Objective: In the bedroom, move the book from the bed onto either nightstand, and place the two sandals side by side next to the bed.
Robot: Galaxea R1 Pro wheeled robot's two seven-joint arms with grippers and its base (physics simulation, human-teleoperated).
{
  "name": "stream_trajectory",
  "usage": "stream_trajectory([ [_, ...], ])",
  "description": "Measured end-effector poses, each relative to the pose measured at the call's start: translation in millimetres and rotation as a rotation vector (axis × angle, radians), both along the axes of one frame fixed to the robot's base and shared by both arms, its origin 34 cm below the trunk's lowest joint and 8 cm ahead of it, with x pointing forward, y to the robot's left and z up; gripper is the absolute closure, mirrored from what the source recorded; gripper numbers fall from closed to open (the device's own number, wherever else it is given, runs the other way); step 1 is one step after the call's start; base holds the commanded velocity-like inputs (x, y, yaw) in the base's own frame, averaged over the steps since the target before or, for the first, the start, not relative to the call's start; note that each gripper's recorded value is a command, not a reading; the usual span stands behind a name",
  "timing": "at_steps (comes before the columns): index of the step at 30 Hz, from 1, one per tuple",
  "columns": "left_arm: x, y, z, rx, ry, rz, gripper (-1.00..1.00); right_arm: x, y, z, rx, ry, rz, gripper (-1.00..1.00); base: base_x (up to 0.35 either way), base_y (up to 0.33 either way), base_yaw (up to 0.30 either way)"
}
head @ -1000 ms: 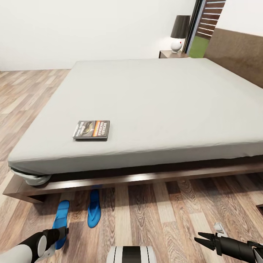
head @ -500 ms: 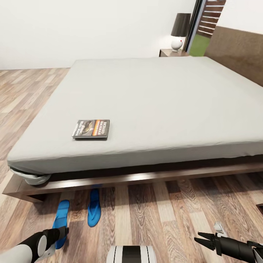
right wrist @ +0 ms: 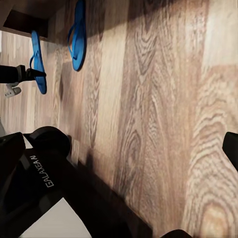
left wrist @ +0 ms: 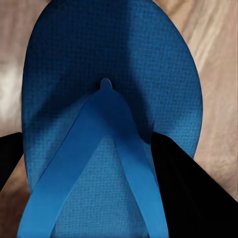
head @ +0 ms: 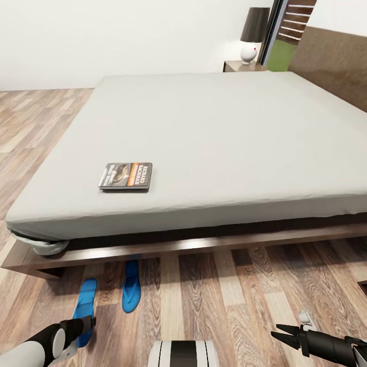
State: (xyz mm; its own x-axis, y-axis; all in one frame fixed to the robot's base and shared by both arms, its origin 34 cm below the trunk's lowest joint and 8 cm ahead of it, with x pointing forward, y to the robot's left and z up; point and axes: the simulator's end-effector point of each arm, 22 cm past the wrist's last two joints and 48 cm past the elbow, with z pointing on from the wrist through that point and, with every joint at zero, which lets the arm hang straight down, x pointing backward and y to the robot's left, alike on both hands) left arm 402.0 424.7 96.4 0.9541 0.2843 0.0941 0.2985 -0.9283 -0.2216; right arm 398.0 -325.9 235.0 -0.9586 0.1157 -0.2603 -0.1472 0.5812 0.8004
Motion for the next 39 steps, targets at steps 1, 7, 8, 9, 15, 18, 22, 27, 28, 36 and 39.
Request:
stream_trajectory([
  [1,1,0,0,0.001,-0.003,0.0,1.0,0,0,0,0.0,0.0,0.0,-1.0,0.0,0.0,0.0],
  [7,12,5,2,0.022,-0.059,-0.004,1.0,-1,1,1,0.005,0.0,0.005,-1.0,0.0,0.0,0.0],
  [8,15,6,2,0.026,-0.071,-0.005,1.0,-1,2,2,0.01,-0.001,0.007,-1.0,0.0,0.0,0.0],
  [9,16,6,2,0.027,-0.075,-0.005,1.0,-1,2,3,0.013,-0.002,0.008,-1.0,0.0,0.0,0.0],
  [15,19,7,3,0.034,-0.089,-0.007,1.0,-3,15,26,0.128,-0.021,0.041,-1.0,0.0,0.0,0.0],
  [18,19,8,3,0.036,-0.09,-0.008,1.0,5,17,32,0.14,-0.045,0.056,-1.0,0.0,0.0,0.0],
  [22,19,7,3,0.036,-0.091,-0.008,1.0,15,18,37,0.14,-0.061,0.064,-1.0,0.0,0.0,0.0],
  [27,19,7,3,0.037,-0.091,-0.008,1.0,36,28,48,0.159,-0.068,0.073,-1.0,0.0,0.0,0.0],
  [28,19,8,3,0.037,-0.091,-0.008,1.0,38,32,49,0.165,-0.07,0.076,-1.0,0.0,0.0,0.0],
  [36,19,7,3,0.036,-0.091,-0.008,1.0,48,48,54,0.194,-0.088,0.073,-1.0,0.0,0.0,0.0],
  [39,19,7,3,0.036,-0.091,-0.009,1.0,48,49,54,0.194,-0.089,0.074,-1.0,0.0,0.0,0.0],
])
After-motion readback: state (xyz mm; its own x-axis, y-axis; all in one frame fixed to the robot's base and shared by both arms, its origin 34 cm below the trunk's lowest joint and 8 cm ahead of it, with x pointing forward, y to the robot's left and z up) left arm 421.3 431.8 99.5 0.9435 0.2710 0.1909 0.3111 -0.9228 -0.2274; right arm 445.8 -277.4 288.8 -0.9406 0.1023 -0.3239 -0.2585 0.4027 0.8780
